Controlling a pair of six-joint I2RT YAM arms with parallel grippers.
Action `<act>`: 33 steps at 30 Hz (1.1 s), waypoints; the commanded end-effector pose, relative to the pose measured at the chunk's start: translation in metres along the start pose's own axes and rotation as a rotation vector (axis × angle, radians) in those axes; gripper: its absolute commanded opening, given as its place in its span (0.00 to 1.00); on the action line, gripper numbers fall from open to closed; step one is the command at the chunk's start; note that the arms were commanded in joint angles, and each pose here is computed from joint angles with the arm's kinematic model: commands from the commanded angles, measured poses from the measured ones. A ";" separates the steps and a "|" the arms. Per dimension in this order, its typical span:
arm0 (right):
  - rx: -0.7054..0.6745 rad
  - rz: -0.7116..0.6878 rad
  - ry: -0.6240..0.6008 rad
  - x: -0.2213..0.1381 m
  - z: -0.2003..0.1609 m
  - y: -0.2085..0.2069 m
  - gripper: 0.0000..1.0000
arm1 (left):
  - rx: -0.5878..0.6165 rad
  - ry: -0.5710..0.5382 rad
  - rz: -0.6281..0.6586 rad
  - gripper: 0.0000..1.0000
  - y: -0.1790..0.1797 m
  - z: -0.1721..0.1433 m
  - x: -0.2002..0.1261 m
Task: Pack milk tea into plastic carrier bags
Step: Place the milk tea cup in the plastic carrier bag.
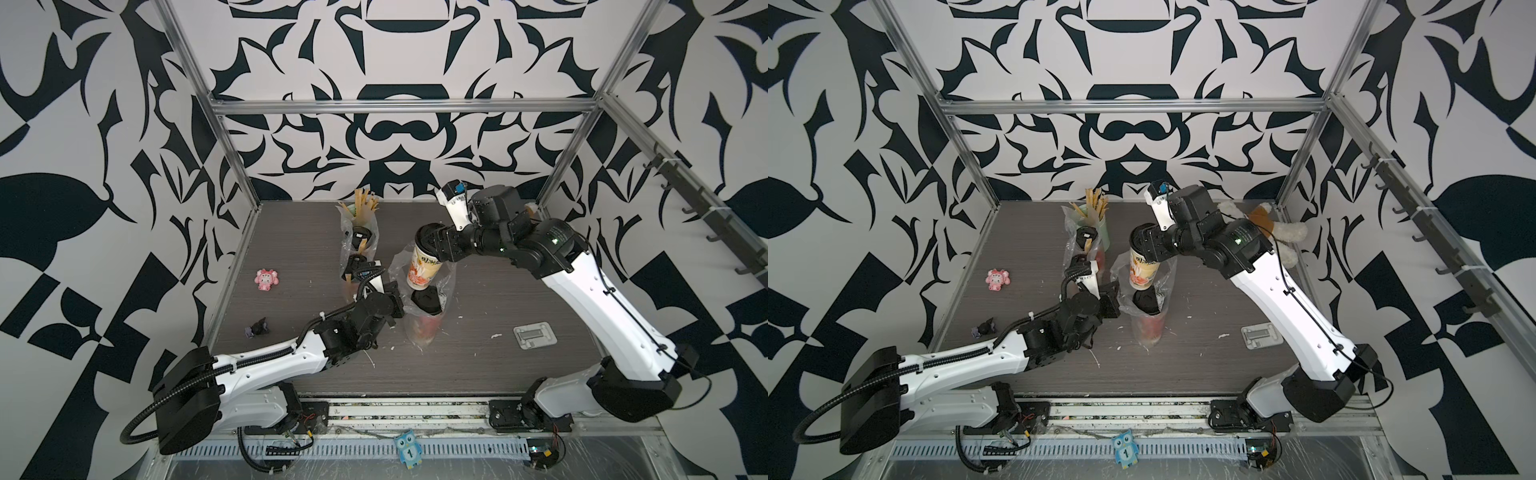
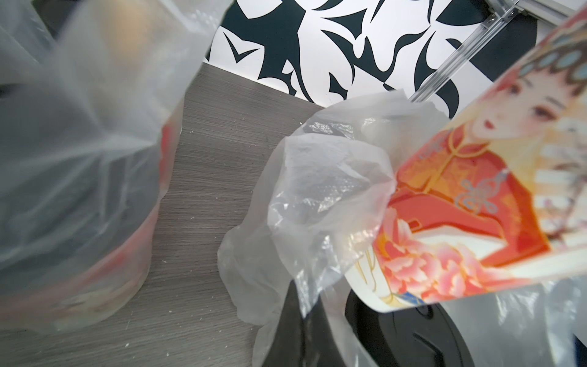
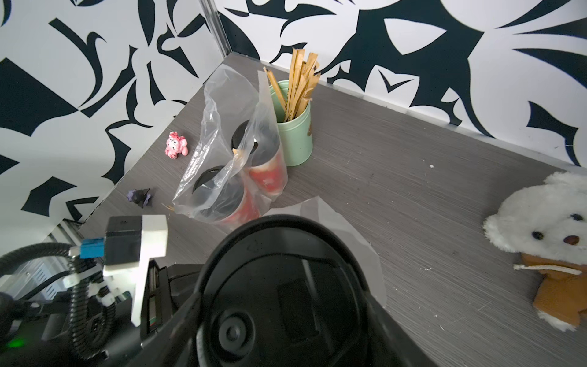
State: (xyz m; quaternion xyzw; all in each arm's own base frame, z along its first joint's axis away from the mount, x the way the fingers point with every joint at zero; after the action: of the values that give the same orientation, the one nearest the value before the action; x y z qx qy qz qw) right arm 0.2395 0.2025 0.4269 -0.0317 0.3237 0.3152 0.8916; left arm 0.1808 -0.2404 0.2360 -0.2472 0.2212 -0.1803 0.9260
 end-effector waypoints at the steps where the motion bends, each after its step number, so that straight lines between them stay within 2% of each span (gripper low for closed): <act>1: -0.007 -0.014 -0.079 -0.003 0.011 0.001 0.46 | -0.007 -0.010 -0.005 0.00 -0.006 0.006 0.000; 12: -0.008 0.006 -0.111 -0.015 0.015 0.003 0.45 | -0.006 -0.008 0.001 0.00 -0.005 0.005 0.002; 23: 0.029 -0.012 -0.148 0.021 -0.005 -0.002 0.41 | -0.010 -0.024 0.005 0.00 -0.005 0.008 -0.001; 33: -0.016 -0.064 -0.217 0.029 -0.015 0.005 0.40 | -0.002 -0.027 0.004 0.00 -0.009 0.012 -0.001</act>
State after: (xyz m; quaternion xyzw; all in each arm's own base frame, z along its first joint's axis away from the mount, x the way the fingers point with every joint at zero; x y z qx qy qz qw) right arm 0.2472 0.2198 0.3690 -0.0342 0.2983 0.2955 0.9069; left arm 0.1815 -0.2412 0.2368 -0.2425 0.2237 -0.1770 0.9273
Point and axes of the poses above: each gripper's point midway between its finger pads, its own x axis out along the fingers, its own y axis along the line the jaws close on, z = x × y, the point moved 9 cm from there along -x, back along the fingers, and after that the axes turned 3 degrees about -x, right-handed, at the moved point
